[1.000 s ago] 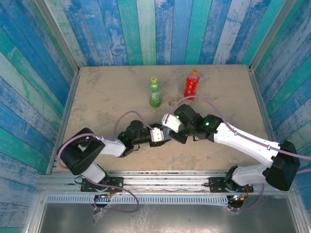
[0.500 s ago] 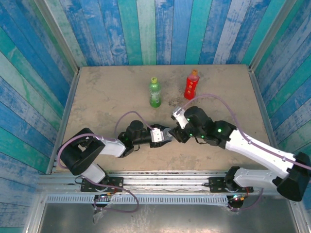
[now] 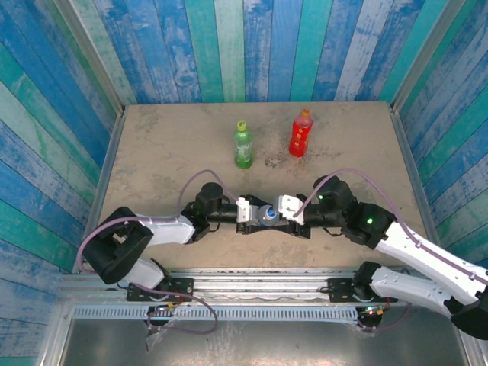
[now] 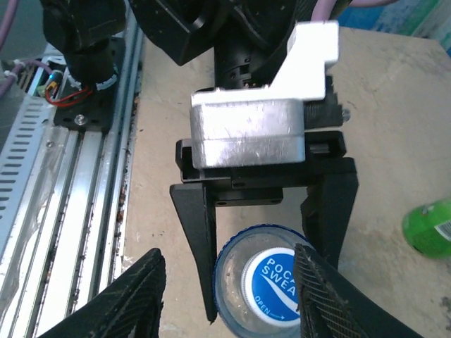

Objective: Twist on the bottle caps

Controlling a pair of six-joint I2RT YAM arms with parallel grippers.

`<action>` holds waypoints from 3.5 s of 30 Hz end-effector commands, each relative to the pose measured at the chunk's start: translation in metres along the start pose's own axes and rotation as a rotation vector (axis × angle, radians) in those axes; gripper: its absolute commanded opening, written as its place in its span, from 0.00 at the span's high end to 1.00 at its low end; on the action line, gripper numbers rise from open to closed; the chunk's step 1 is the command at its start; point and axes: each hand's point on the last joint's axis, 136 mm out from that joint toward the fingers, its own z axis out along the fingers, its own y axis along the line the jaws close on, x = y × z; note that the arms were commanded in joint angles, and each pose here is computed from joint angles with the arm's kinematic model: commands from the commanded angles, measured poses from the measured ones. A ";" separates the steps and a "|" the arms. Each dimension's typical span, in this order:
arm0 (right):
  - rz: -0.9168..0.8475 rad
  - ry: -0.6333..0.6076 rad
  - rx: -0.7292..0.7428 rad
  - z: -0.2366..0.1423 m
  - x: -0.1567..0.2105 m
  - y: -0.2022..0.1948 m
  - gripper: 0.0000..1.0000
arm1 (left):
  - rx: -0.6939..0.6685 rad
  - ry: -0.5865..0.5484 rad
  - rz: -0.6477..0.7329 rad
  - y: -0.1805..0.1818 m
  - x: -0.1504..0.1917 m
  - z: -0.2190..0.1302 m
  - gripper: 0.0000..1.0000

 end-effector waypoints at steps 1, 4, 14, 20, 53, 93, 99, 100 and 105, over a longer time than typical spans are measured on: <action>-0.039 -0.034 -0.037 0.002 -0.009 0.000 0.53 | 0.059 -0.056 0.038 -0.007 -0.024 -0.005 0.35; -0.023 -0.016 -0.029 0.005 -0.003 -0.006 0.57 | 0.065 -0.065 0.048 -0.009 -0.028 -0.007 0.35; -0.010 -0.028 -0.019 0.007 -0.003 -0.014 0.65 | 0.054 -0.068 0.066 -0.009 -0.031 -0.009 0.35; 0.035 -0.061 0.011 0.007 -0.010 -0.021 0.79 | -0.057 -0.072 0.057 0.008 -0.033 -0.011 0.35; 0.077 -0.251 0.182 0.001 -0.045 -0.052 0.41 | -0.113 -0.090 0.030 0.054 -0.042 -0.028 0.39; 0.271 -0.149 0.391 0.012 -0.028 -0.102 0.90 | -0.352 -0.164 0.009 0.089 -0.065 -0.045 0.39; 0.359 -0.155 0.465 0.017 -0.020 -0.111 0.92 | -0.398 -0.147 -0.013 0.097 -0.058 -0.045 0.39; 0.364 -0.149 0.455 0.019 -0.020 -0.109 0.91 | -0.403 -0.146 -0.014 0.098 -0.058 -0.045 0.39; 0.377 -0.183 0.425 0.016 -0.030 -0.106 0.62 | -0.348 -0.097 -0.033 0.091 -0.045 -0.039 0.39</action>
